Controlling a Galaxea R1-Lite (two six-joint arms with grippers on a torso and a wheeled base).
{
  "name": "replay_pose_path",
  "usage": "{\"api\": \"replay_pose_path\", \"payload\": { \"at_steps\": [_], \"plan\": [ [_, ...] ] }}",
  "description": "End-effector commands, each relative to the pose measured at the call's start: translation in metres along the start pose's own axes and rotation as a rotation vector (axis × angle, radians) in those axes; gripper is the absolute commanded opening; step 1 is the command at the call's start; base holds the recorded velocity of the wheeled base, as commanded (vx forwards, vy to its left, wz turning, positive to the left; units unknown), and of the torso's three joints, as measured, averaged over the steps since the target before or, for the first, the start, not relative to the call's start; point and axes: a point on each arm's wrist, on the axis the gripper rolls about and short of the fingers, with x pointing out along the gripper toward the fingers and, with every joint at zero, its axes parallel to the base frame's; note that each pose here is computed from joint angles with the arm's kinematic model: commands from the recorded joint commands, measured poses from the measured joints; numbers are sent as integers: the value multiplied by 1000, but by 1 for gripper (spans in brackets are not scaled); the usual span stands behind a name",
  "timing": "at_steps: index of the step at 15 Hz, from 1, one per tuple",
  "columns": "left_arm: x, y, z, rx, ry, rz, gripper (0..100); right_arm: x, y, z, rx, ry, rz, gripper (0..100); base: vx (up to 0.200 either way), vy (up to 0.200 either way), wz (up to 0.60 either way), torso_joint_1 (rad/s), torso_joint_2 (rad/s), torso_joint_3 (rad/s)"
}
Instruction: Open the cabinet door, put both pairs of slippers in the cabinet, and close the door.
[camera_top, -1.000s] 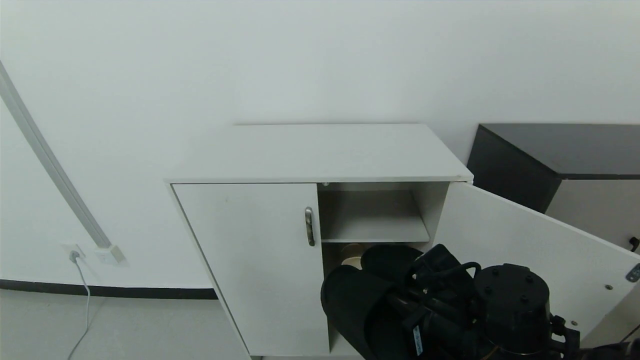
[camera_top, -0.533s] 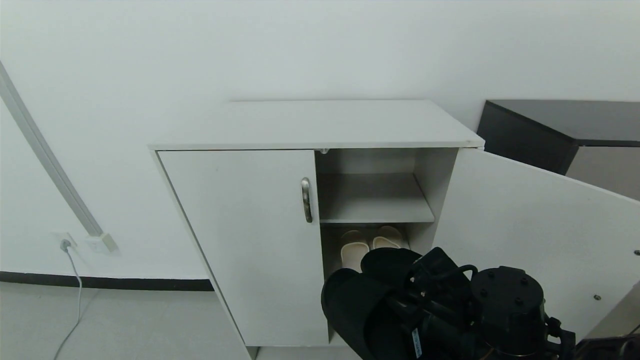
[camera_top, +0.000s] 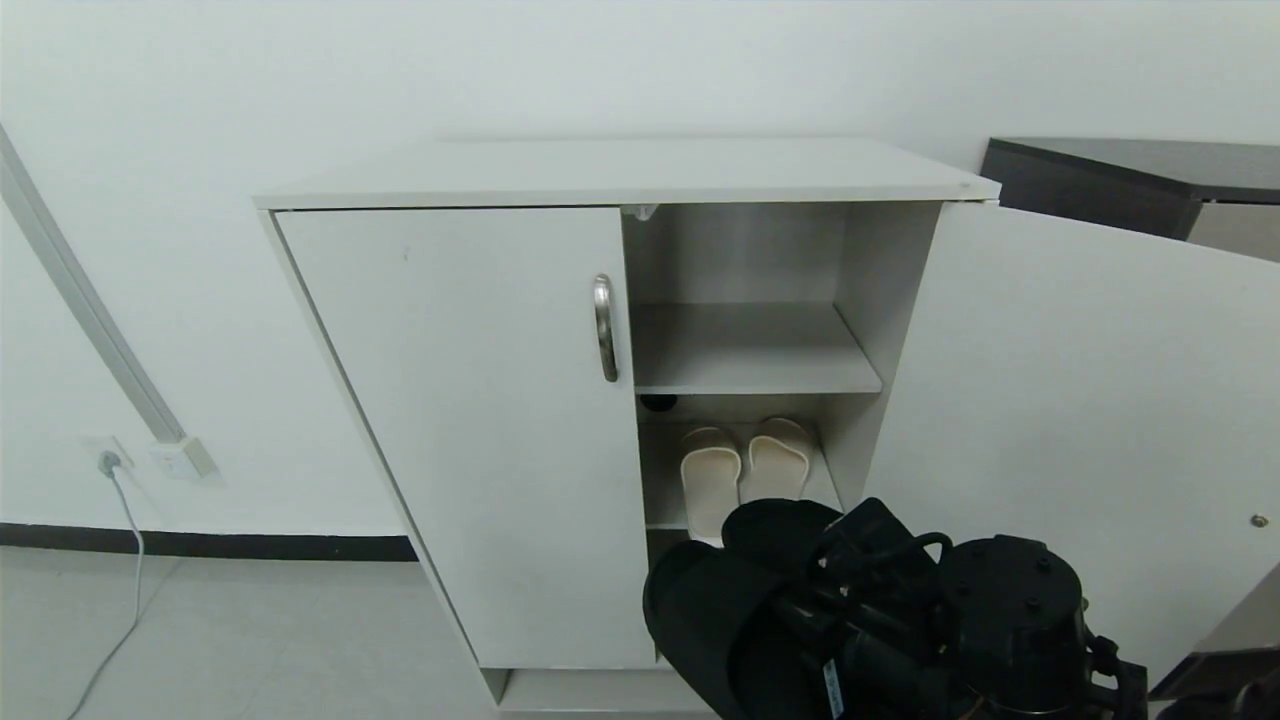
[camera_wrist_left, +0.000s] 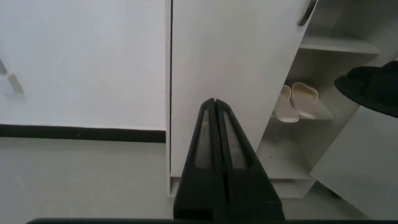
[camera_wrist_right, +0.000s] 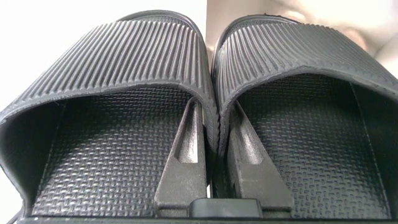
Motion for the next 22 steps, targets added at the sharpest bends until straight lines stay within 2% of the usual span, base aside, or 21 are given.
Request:
{"api": "replay_pose_path", "payload": {
  "at_steps": [1, 9, 19, 20, 22],
  "plan": [
    [0, 0, 0, -1, 0, 0, 0, 2, 0, -2, -1, 7, 0, 0, 0, 0, 0, -27, 437, 417],
    [0, 0, 0, -1, 0, 0, 0, 3, 1, -7, -13, 26, -2, 0, 0, 0, 0, -4, 56, 49],
    [0, 0, 0, 1, 0, 0, 0, 6, 4, -6, -17, 10, 4, 0, 0, 0, -60, 0, 23, 16],
    [0, 0, 0, 1, 0, 0, 0, 15, 8, 2, -11, -23, -33, 0, 0, 0, 0, 0, 0, 0],
    [0, 0, 0, 2, 0, 0, 0, 45, 18, 19, 22, -61, -204, 0, 0, 0, 0, 0, 0, 0]
  ]
}}
